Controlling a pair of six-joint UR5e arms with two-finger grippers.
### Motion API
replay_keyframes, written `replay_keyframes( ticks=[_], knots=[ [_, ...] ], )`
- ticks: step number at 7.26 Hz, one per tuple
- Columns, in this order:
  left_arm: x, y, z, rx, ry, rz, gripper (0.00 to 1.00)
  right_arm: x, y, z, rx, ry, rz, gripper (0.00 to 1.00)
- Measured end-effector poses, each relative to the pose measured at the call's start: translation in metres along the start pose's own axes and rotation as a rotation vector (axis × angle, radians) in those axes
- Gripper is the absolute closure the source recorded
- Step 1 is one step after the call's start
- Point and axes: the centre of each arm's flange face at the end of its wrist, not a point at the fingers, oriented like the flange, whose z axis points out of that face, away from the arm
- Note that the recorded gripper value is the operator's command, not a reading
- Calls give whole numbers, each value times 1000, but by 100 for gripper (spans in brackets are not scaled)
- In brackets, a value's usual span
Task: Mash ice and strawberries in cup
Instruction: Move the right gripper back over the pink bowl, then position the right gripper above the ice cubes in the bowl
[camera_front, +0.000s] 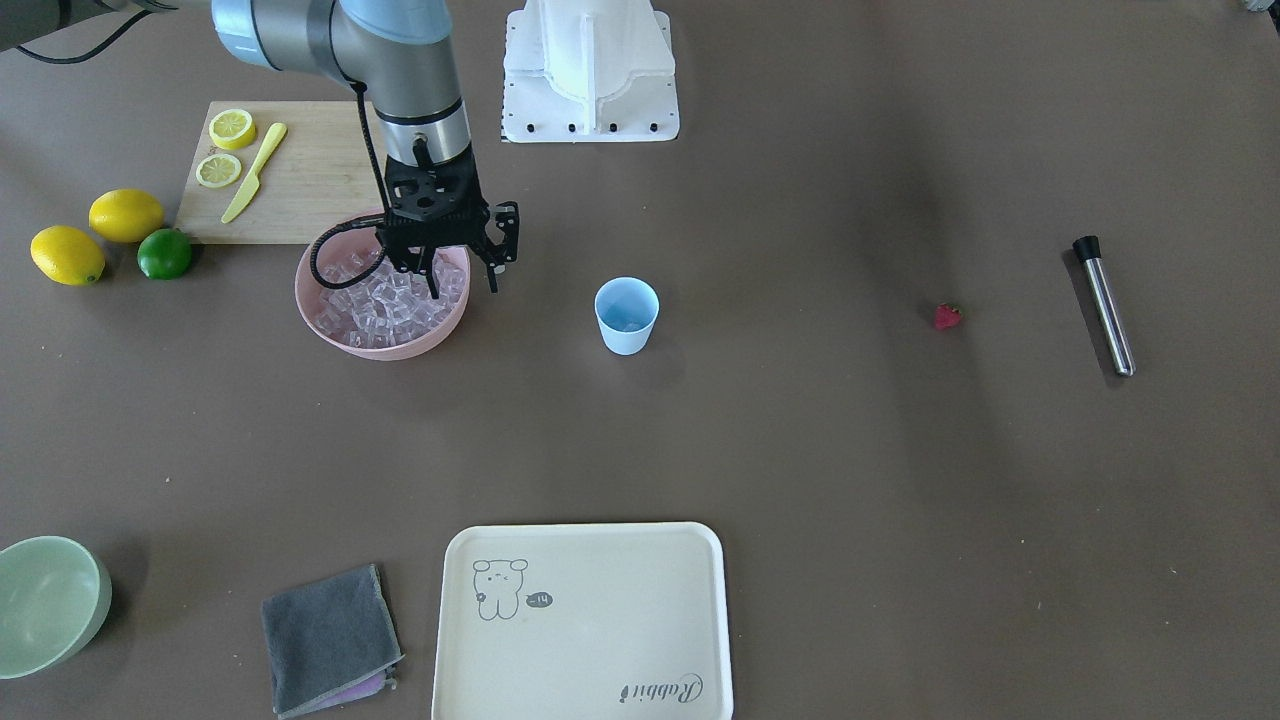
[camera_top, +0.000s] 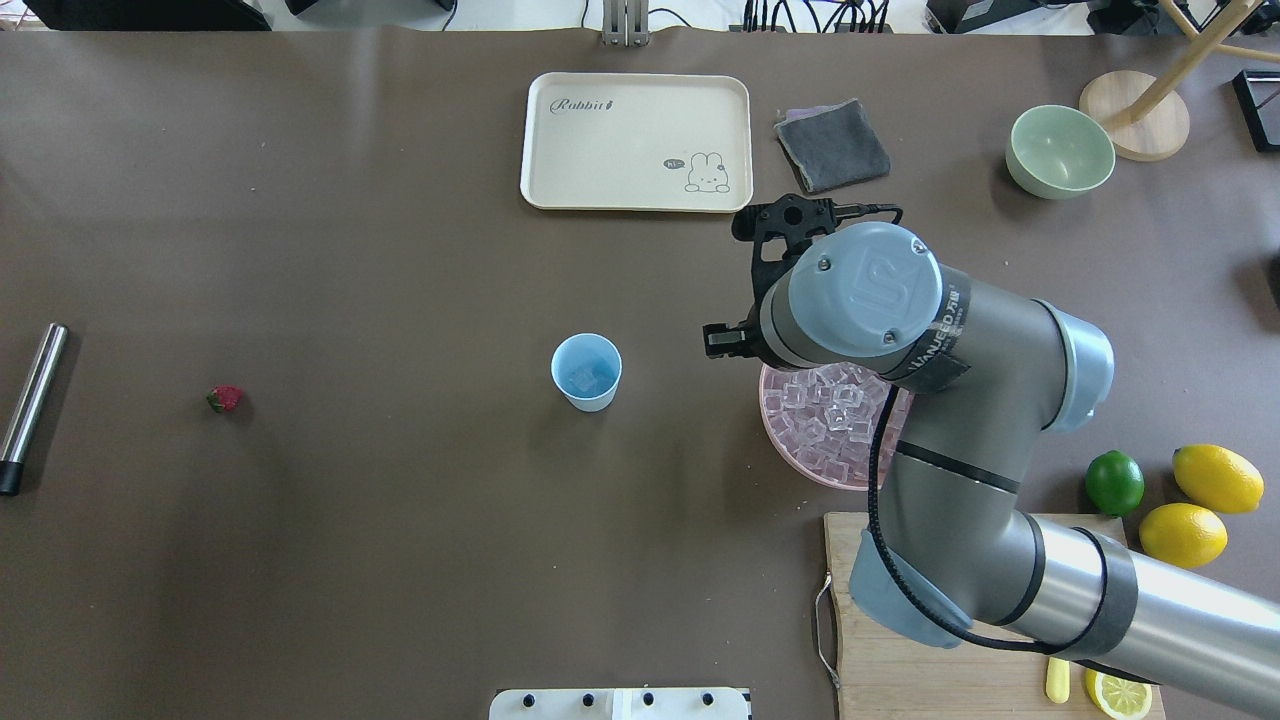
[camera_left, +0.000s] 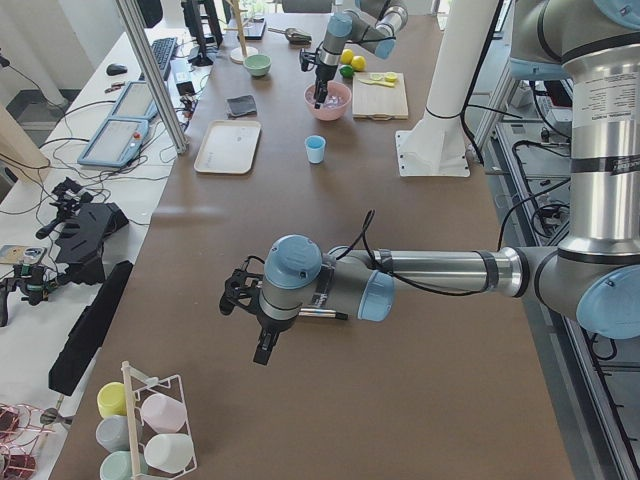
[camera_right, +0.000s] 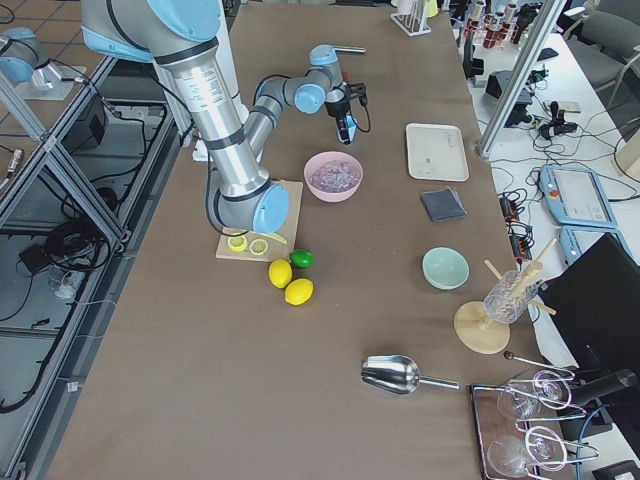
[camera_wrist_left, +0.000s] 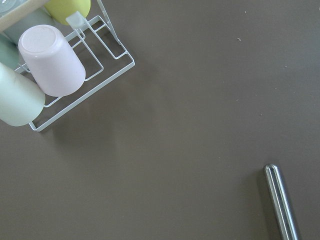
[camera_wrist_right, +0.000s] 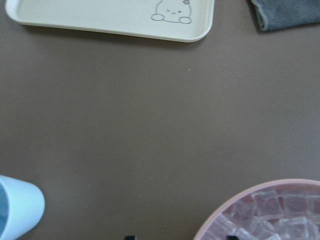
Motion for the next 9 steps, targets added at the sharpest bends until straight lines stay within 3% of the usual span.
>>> replay_keyframes(
  ticks=[2,4,9],
  knots=[
    [0,0,0,-1,-1,-2,1,36,-3,0,7,32,141,23],
    [-1,-1,0,-1,-1,-2,1,53,-12,0,8,46,222,25],
    [-1,4,-1,0,-1,-4,1,67,-16,35,-21,107,212,28]
  ],
)
